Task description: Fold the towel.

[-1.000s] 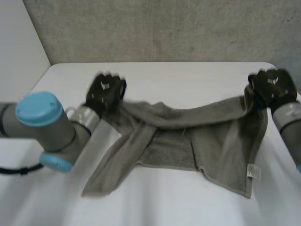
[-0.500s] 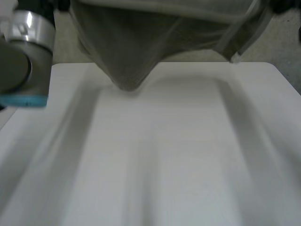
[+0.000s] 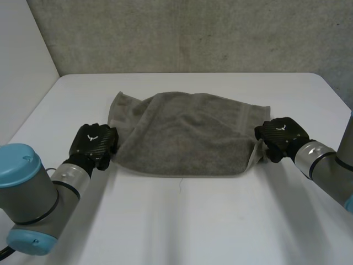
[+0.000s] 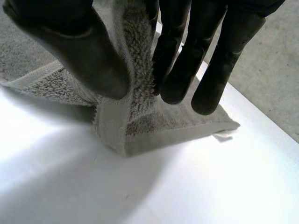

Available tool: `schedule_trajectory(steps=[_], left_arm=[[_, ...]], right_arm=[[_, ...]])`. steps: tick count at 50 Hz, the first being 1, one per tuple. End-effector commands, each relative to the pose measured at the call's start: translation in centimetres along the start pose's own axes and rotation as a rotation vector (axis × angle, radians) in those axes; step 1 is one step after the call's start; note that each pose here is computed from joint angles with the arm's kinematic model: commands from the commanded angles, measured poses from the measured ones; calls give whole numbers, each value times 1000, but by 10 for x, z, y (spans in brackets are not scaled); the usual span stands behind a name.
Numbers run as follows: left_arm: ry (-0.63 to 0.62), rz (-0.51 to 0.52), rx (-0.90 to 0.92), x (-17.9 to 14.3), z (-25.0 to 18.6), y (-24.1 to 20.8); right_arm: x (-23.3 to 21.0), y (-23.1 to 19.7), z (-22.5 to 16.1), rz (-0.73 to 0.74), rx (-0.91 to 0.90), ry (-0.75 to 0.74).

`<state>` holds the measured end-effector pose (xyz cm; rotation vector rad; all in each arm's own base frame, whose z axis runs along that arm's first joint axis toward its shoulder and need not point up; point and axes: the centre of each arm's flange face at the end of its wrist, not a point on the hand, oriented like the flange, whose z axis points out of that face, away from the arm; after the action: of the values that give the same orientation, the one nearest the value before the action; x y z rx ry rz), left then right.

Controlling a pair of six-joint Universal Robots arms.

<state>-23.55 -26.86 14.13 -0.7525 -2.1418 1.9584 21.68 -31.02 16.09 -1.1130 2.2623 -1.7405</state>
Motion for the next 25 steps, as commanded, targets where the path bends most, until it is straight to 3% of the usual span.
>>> schedule_trajectory(steps=[1,9,25], left_arm=[[-9,3,29,-2,1,-8],[-12,3,30,-3,0,-7],[-10,-1,24,-2,1,-4]], right_arm=[[-8,9,-9,-18,68,23],[-29,28,-13,-72,152,26],[-46,39,-16,-313,272,61]])
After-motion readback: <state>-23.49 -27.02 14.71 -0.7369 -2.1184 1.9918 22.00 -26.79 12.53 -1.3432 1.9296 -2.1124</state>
